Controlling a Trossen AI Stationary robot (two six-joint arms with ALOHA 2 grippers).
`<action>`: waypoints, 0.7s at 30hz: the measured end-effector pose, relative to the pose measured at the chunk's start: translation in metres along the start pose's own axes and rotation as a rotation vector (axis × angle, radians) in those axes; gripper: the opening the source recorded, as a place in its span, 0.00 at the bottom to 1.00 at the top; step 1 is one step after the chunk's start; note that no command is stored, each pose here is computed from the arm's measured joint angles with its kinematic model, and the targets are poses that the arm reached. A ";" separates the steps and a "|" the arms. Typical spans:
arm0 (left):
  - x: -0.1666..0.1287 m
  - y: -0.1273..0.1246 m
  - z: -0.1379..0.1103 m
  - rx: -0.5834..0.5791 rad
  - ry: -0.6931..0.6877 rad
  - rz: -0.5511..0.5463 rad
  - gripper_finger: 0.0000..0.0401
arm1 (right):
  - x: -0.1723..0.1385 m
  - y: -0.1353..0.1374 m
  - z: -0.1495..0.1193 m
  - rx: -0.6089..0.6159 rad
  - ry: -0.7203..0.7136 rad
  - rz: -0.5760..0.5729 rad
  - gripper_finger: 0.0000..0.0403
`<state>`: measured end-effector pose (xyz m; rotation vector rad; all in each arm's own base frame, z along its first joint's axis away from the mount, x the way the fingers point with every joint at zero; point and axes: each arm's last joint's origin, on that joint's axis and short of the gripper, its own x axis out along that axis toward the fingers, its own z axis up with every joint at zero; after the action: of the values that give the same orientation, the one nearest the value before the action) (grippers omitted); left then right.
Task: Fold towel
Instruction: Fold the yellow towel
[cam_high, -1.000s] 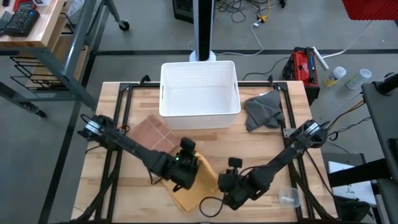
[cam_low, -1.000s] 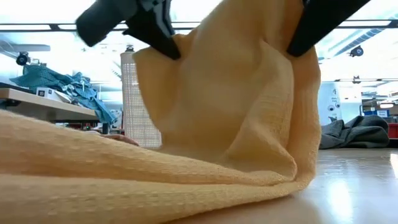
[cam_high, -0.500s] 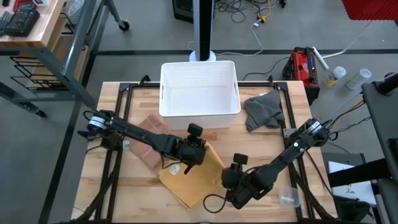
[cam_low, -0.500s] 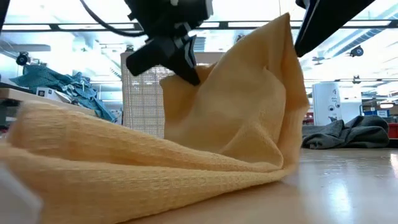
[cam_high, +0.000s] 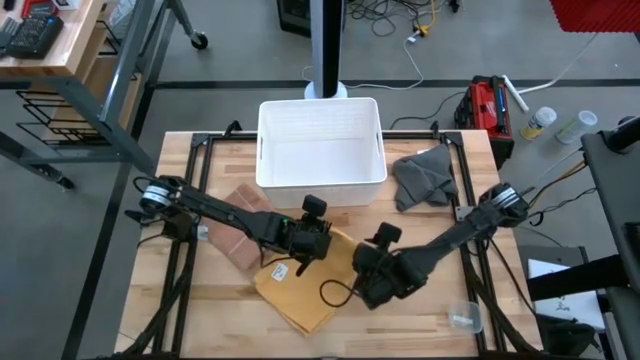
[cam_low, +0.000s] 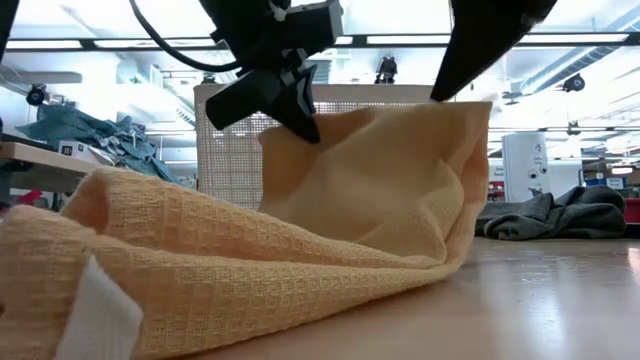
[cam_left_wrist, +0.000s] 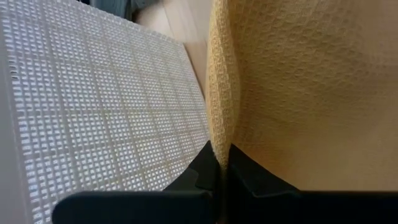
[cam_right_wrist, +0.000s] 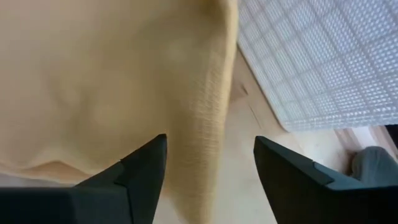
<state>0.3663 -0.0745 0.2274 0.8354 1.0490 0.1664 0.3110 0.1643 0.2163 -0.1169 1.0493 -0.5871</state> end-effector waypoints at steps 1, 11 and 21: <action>-0.002 0.000 0.000 0.006 -0.001 -0.001 0.00 | 0.004 -0.002 0.000 -0.002 0.017 -0.002 0.58; -0.022 0.010 -0.005 0.002 -0.031 -0.015 0.00 | 0.025 -0.009 0.001 -0.022 0.023 0.192 0.45; -0.027 0.007 -0.018 -0.003 0.064 -0.065 0.00 | 0.039 -0.009 0.010 0.019 -0.028 0.316 0.03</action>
<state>0.3392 -0.0733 0.2471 0.7962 1.1347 0.1407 0.3301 0.1347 0.1944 0.0572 1.0101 -0.3081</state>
